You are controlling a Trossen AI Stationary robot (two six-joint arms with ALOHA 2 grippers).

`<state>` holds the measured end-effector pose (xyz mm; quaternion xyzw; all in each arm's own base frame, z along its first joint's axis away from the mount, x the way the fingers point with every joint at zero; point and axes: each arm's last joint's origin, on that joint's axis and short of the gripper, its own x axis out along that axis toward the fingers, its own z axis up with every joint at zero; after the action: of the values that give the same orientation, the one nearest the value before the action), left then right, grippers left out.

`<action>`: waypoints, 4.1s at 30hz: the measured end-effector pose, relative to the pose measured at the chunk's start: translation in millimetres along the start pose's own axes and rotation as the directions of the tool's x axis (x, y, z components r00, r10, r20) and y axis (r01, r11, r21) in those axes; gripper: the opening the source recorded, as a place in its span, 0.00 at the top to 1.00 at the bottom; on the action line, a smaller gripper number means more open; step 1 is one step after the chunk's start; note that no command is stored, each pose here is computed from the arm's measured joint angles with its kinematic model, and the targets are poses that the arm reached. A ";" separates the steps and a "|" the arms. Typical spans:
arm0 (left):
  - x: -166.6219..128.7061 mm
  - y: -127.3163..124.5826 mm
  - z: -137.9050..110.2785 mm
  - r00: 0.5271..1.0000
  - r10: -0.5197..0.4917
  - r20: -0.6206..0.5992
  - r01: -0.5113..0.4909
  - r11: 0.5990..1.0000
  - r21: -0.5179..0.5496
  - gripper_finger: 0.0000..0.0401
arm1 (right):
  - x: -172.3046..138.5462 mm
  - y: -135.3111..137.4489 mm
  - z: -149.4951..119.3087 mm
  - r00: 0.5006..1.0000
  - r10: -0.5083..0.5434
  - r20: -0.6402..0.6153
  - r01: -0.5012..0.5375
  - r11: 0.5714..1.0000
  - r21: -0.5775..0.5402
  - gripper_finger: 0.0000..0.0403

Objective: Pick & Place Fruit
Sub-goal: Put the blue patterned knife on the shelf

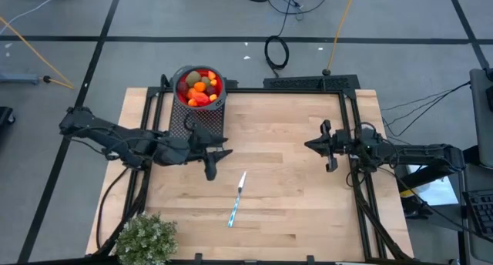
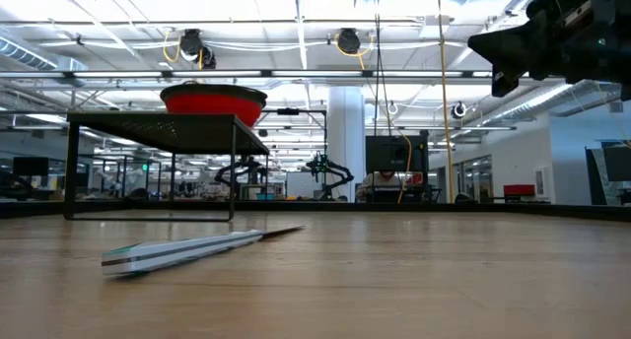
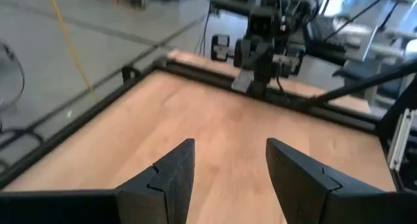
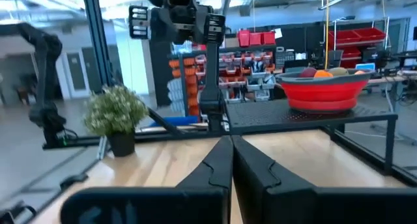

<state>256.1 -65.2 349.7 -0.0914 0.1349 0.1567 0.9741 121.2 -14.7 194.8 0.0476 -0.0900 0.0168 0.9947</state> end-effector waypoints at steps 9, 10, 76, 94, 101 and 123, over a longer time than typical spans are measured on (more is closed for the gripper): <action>14.2 -28.7 19.1 0.961 0.003 -0.276 -0.009 1.000 -0.020 0.53 | -2.6 -0.3 -6.6 1.000 -0.002 -0.022 0.003 0.999 0.041 1.00; 16.8 -32.0 18.2 0.951 0.005 -0.310 -0.017 0.999 -0.036 0.53 | -2.6 -0.4 -7.0 1.000 -0.002 -0.026 0.004 0.999 0.050 1.00; 132.1 -126.6 -188.4 0.453 0.138 -0.881 -0.649 0.728 -0.220 0.53 | -3.7 6.2 -7.8 0.945 0.303 -0.122 -0.283 0.946 0.161 1.00; 137.7 -131.4 -202.7 0.440 0.118 -0.890 -0.643 0.734 -0.220 0.67 | -4.0 6.3 -6.7 0.947 0.301 -0.114 -0.282 0.947 0.156 1.00; 136.8 -133.2 -204.2 0.442 0.115 -0.890 -0.639 0.736 -0.223 0.87 | -4.0 6.3 -6.7 0.947 0.301 -0.114 -0.282 0.947 0.156 1.00; 128.0 -129.7 -178.2 0.563 0.180 -0.807 -0.616 0.742 -0.265 0.95 | -4.0 6.3 -6.4 0.947 0.301 -0.111 -0.283 0.947 0.155 1.00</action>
<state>374.2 -189.8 161.2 -0.3718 0.4856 0.3618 0.7037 118.1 -7.8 188.3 0.1008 -0.0279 0.1733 0.9793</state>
